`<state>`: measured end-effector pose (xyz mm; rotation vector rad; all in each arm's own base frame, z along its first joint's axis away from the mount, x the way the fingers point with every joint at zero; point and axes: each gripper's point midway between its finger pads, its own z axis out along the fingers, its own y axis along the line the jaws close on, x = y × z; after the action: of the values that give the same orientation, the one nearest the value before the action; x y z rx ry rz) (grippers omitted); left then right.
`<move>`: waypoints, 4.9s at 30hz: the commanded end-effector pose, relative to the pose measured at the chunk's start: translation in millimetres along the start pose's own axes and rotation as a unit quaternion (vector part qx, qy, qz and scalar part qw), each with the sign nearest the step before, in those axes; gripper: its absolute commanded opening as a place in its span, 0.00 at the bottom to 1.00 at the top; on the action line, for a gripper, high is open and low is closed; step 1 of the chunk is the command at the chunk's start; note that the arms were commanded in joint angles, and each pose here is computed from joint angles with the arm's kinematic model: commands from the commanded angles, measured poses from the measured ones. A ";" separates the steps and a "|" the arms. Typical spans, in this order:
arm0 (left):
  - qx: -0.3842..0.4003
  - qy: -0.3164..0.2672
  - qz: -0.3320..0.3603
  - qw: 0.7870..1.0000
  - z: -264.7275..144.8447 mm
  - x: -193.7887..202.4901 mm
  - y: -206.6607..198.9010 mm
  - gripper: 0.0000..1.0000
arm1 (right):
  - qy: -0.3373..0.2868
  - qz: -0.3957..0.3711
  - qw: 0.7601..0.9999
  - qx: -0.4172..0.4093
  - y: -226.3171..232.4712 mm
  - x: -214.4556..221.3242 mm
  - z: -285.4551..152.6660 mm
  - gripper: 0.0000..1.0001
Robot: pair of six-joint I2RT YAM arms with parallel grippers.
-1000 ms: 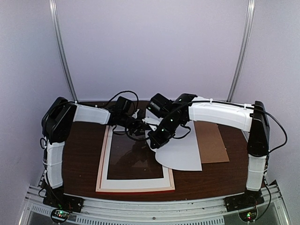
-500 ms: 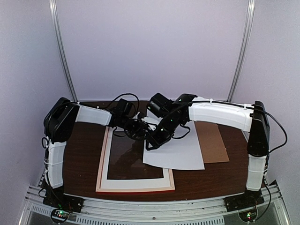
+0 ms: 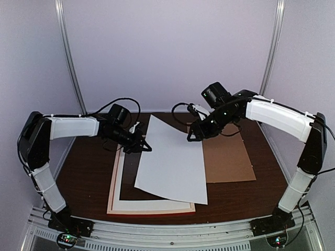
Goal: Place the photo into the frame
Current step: Place the photo on the mat board.
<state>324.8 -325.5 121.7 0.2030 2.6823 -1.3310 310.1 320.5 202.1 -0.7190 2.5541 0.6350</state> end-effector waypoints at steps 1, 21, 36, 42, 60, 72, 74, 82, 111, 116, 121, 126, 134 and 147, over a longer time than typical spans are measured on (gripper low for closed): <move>-0.070 0.027 0.003 0.997 -40.4 37.9 26.5 0.00 | -0.014 0.018 0.999 0.030 -33.0 -3.0 -2.0 0.56; -0.158 -0.045 -0.053 0.985 -73.8 45.2 85.7 0.00 | 0.028 0.047 0.997 0.046 -75.5 21.7 53.6 0.56; -0.119 -0.070 -0.068 0.988 -65.8 35.2 78.6 0.00 | 0.039 0.056 0.997 0.046 -82.7 23.6 67.2 0.56; -0.125 -0.069 -0.064 0.988 -63.5 31.7 81.5 0.00 | 0.043 0.060 0.996 0.045 -86.4 22.4 71.9 0.56; -0.154 -0.079 -0.064 0.983 -68.6 27.4 88.2 0.00 | 0.040 0.063 0.996 0.047 -95.2 13.4 74.3 0.58; -0.150 -0.075 -0.070 0.983 -63.8 26.7 90.6 0.00 | 0.025 0.073 0.995 0.064 -109.5 7.0 71.0 0.72; -0.150 -0.075 -0.071 0.983 -63.2 26.9 90.8 0.00 | 0.023 0.072 0.995 0.065 -109.4 6.1 70.1 0.81; -0.143 -0.076 -0.073 0.984 -61.0 26.3 89.9 0.00 | 0.018 0.076 0.994 0.076 -113.8 3.5 69.6 1.00; -0.144 -0.084 -0.086 0.982 -54.1 39.0 96.2 0.05 | 0.026 0.089 0.993 0.073 -115.1 11.0 74.7 1.00; -0.154 -0.080 -0.085 0.981 -55.7 41.3 98.3 0.29 | 0.027 0.091 0.993 0.071 -115.2 13.2 75.3 1.00; -0.170 -0.074 -0.077 0.980 -57.5 42.5 100.0 0.51 | 0.024 0.093 0.993 0.070 -113.9 13.9 74.2 1.00; -0.186 -0.067 -0.074 0.977 -58.9 45.7 104.3 0.59 | 0.024 0.095 0.993 0.069 -113.5 15.8 73.3 1.00; -0.242 -0.069 -0.052 0.966 -70.7 48.4 113.7 0.65 | 0.023 0.098 0.993 0.068 -113.1 19.2 71.9 1.00; -0.315 -0.115 0.009 0.942 -109.3 33.7 111.2 0.68 | 0.005 0.103 0.989 0.109 -126.9 23.6 55.1 1.00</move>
<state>291.2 -174.8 69.9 -0.0517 2.8187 -0.4614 368.9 259.2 85.8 -0.4545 2.7403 0.4717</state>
